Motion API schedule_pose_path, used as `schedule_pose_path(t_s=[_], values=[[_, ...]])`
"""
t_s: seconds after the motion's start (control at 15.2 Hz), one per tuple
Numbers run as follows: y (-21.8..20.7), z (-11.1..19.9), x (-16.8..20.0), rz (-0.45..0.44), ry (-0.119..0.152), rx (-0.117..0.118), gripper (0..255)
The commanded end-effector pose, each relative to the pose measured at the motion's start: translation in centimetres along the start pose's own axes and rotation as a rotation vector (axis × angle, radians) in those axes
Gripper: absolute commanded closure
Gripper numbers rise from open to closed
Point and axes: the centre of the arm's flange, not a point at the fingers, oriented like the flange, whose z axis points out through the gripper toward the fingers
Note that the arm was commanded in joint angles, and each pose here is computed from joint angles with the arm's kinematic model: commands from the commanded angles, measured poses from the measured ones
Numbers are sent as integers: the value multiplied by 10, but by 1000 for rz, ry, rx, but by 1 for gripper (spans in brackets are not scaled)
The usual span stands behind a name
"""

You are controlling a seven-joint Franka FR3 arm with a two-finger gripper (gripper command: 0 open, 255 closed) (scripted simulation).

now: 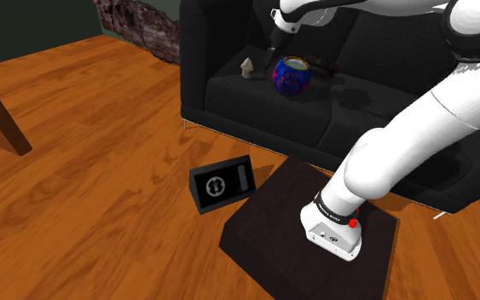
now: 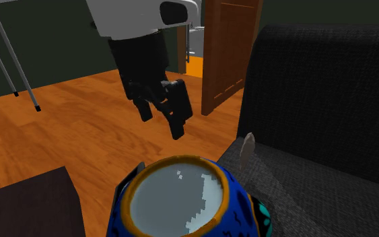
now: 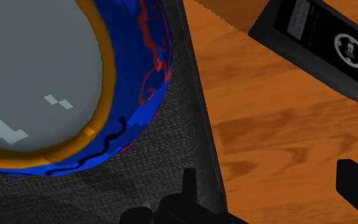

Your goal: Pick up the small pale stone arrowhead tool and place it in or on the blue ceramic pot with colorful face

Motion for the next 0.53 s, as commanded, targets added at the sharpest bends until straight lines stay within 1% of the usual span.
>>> schedule_pose_path(t_s=[0.0,0.46], values=[[17,7,11,-19,29,8,0],[85,34,59,-77,124,38,0]])
